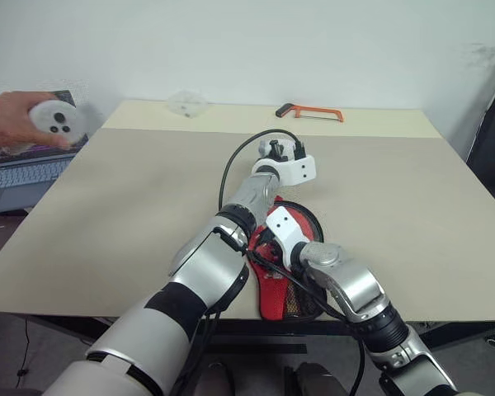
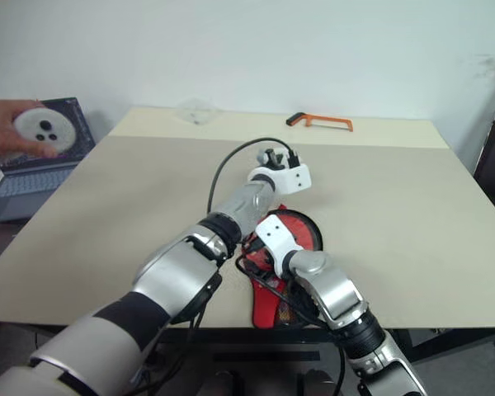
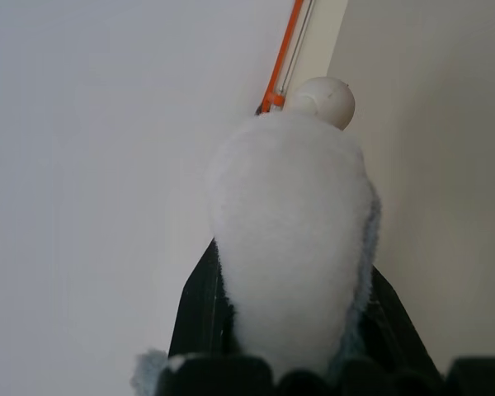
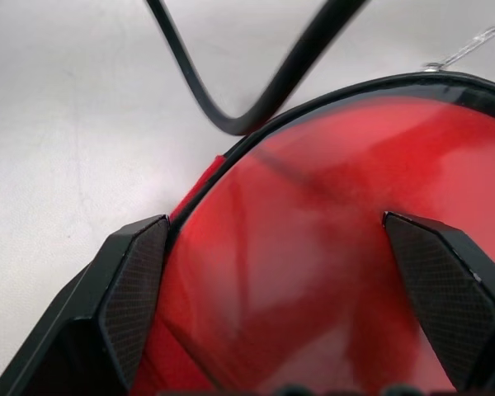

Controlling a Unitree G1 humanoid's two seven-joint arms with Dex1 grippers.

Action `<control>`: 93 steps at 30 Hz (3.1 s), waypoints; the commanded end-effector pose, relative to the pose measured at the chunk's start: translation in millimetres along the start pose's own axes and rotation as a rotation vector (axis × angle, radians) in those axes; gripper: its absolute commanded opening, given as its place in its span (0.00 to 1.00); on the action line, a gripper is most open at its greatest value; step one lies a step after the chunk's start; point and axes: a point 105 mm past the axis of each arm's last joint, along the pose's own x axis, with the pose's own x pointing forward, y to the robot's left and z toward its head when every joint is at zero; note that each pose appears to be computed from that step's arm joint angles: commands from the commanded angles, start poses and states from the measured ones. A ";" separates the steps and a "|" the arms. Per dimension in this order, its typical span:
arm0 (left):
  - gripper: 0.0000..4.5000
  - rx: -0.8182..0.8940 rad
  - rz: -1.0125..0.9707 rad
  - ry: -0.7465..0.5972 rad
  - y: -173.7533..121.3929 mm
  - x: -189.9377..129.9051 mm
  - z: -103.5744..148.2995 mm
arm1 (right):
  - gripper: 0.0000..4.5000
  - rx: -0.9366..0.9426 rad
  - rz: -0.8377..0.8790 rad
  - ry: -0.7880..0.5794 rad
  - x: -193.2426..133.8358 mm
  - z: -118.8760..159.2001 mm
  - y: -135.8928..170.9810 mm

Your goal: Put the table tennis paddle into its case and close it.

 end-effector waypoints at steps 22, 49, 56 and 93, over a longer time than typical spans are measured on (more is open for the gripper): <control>0.13 0.100 -0.066 -0.429 -40.4 -21.1 130.5 | 1.00 0.067 0.053 0.182 4.3 -44.4 31.8; 0.13 0.284 -0.132 -0.742 -85.8 -57.6 176.8 | 1.00 0.065 0.060 0.186 6.7 -47.0 33.0; 0.35 0.152 -0.262 -0.626 -93.5 -49.7 155.8 | 1.00 0.056 0.069 0.185 7.9 -47.5 32.6; 0.99 -0.898 -0.778 -0.519 51.7 -154.2 -72.7 | 1.00 -0.109 0.276 -0.039 -96.4 39.3 -28.0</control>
